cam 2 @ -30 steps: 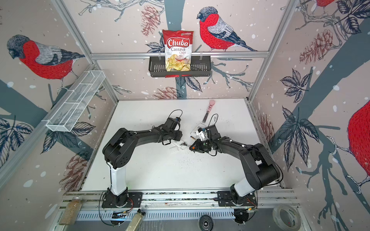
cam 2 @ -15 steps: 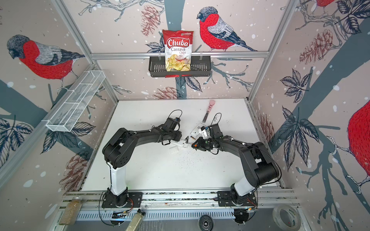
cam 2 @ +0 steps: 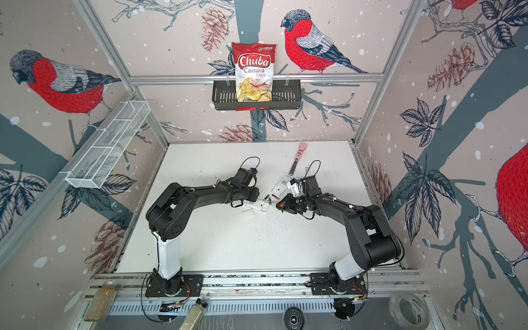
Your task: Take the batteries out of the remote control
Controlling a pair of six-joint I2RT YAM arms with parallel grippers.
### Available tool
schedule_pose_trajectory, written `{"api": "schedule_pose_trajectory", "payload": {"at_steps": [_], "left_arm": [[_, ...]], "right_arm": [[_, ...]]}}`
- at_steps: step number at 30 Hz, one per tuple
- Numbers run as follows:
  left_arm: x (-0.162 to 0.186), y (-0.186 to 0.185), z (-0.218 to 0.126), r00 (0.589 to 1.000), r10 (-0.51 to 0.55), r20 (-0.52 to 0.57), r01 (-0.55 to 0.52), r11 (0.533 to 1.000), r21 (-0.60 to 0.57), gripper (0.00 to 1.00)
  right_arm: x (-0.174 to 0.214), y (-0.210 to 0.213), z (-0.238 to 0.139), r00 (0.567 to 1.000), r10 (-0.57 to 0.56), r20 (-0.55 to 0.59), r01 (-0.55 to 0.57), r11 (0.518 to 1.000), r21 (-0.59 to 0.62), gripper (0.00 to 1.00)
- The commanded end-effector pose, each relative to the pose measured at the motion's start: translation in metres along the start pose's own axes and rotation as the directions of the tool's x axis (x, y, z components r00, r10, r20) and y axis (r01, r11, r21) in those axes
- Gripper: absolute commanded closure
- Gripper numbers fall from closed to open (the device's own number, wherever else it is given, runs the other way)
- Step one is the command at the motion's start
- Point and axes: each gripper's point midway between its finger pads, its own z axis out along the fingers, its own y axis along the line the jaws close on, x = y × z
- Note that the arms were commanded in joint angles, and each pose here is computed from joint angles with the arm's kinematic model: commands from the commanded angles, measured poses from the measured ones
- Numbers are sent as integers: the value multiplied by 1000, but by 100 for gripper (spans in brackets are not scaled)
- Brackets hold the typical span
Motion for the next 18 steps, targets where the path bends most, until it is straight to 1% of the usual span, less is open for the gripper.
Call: {"api": "schedule_pose_trajectory", "payload": {"at_steps": [1, 7, 8, 10, 13, 15, 18], "left_arm": [[14, 3, -1, 998, -7, -55, 7, 1000, -3, 69], [3, 3, -8, 1000, -14, -24, 13, 1000, -11, 69], [-3, 3, -12, 1000, -17, -8, 16, 1000, -12, 66], [-16, 1, -21, 1000, -18, 25, 18, 1000, -13, 55], [-38, -4, -37, 997, -14, 79, 16, 1000, -15, 35], [-50, -7, -48, 994, -11, 108, 13, 1000, -12, 27], [-60, -11, -64, 989, -9, 150, 10, 1000, -11, 18]], "right_arm": [[-4, 2, -4, 1000, -22, 12, 22, 1000, 6, 100], [-15, 7, -17, 997, -36, 66, 35, 999, 11, 100], [-18, 7, -19, 996, -39, 80, 38, 999, 18, 100], [-24, 5, -23, 993, -49, 105, 44, 998, 47, 100], [-36, -7, -30, 986, -51, 161, 29, 990, 137, 100], [-45, -22, -36, 977, -45, 206, -2, 975, 221, 100], [-57, -45, -49, 958, -43, 283, -60, 937, 345, 100]]}}
